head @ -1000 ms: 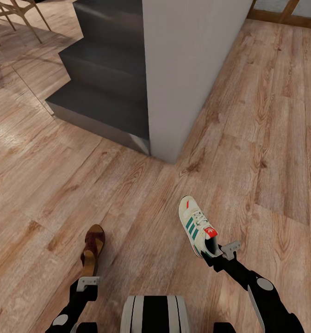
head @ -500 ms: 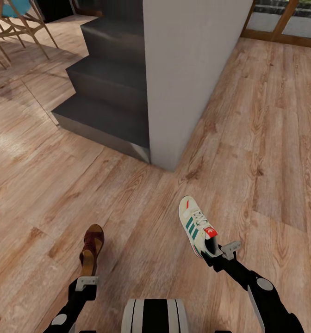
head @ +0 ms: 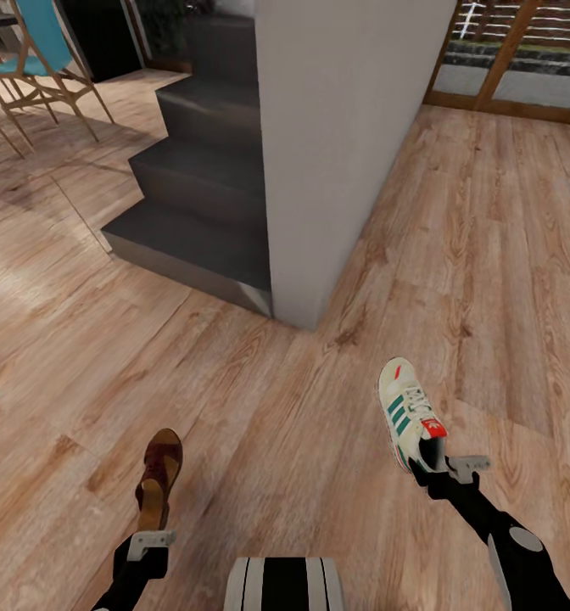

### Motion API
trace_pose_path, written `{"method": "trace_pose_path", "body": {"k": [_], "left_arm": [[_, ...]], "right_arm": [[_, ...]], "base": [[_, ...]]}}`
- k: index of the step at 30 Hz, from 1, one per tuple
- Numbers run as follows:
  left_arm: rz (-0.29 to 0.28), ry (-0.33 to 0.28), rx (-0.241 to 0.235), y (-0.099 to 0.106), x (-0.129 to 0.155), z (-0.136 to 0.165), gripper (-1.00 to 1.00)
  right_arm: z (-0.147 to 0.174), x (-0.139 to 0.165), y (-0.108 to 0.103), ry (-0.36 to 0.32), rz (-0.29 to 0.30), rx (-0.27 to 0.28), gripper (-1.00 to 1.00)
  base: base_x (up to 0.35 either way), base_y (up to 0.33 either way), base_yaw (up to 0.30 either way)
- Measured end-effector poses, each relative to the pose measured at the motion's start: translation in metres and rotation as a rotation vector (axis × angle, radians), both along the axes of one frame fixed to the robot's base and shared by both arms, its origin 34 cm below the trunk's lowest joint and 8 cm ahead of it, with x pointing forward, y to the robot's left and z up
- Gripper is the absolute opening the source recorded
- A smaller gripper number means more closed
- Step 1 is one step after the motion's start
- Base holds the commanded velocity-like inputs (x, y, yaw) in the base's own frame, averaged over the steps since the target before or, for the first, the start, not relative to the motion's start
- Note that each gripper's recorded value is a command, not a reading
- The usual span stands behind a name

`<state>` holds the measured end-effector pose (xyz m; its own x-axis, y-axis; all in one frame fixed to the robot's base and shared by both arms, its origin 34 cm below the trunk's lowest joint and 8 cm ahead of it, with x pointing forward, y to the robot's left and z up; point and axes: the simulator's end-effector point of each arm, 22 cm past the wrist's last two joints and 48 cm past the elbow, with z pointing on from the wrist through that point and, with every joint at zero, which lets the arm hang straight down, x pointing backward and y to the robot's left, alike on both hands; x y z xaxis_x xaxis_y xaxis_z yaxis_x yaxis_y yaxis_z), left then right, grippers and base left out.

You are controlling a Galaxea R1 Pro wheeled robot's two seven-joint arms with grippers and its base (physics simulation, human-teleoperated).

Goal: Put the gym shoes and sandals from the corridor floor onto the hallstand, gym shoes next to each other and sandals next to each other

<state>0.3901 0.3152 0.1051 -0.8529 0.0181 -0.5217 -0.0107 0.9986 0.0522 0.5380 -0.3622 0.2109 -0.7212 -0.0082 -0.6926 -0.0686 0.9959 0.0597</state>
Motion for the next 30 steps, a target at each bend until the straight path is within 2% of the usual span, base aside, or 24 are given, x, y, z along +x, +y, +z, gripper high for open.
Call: {"method": "trace_pose_path", "body": {"k": [6,11,14,18,20,23,25,30], "left_arm": [[0.031,-0.064,0.002,0.006,-0.002,0.016,-1.00],[0.036,-0.085,0.008,0.010,-0.007,0.026,-1.00],[0.033,-0.112,0.017,0.016,-0.006,0.034,-1.00],[0.027,-0.147,0.022,0.017,-0.001,0.043,-1.00],[0.026,-0.158,0.025,0.019,-0.003,0.047,-1.00],[0.026,-0.167,0.026,0.020,-0.006,0.052,-1.00],[0.027,-0.175,0.026,0.019,-0.006,0.055,-1.00],[0.022,-0.215,0.025,0.017,0.002,0.066,-1.00]], "right_arm": [[-0.009,-0.024,-0.019,0.027,-0.070,-0.016,-1.00],[-0.012,-0.042,-0.028,-0.009,-0.121,-0.024,-1.00],[-0.019,-0.060,-0.035,-0.020,-0.184,-0.037,-1.00],[-0.021,-0.072,-0.040,-0.029,-0.239,-0.052,-1.00],[-0.024,-0.082,-0.039,-0.022,-0.245,-0.056,-1.00],[-0.026,-0.096,-0.032,-0.012,-0.216,-0.069,-1.00],[-0.023,-0.098,-0.029,-0.030,-0.192,-0.082,-1.00],[-0.018,-0.102,-0.024,-0.045,-0.182,-0.077,-1.00]], "base": [[0.000,0.000,-0.069],[0.000,0.000,-0.065],[0.000,0.000,-0.063],[0.000,0.000,-0.056],[0.000,0.000,-0.026],[0.000,0.000,-0.011],[0.000,0.000,-0.003],[0.000,0.000,-0.001]]}}
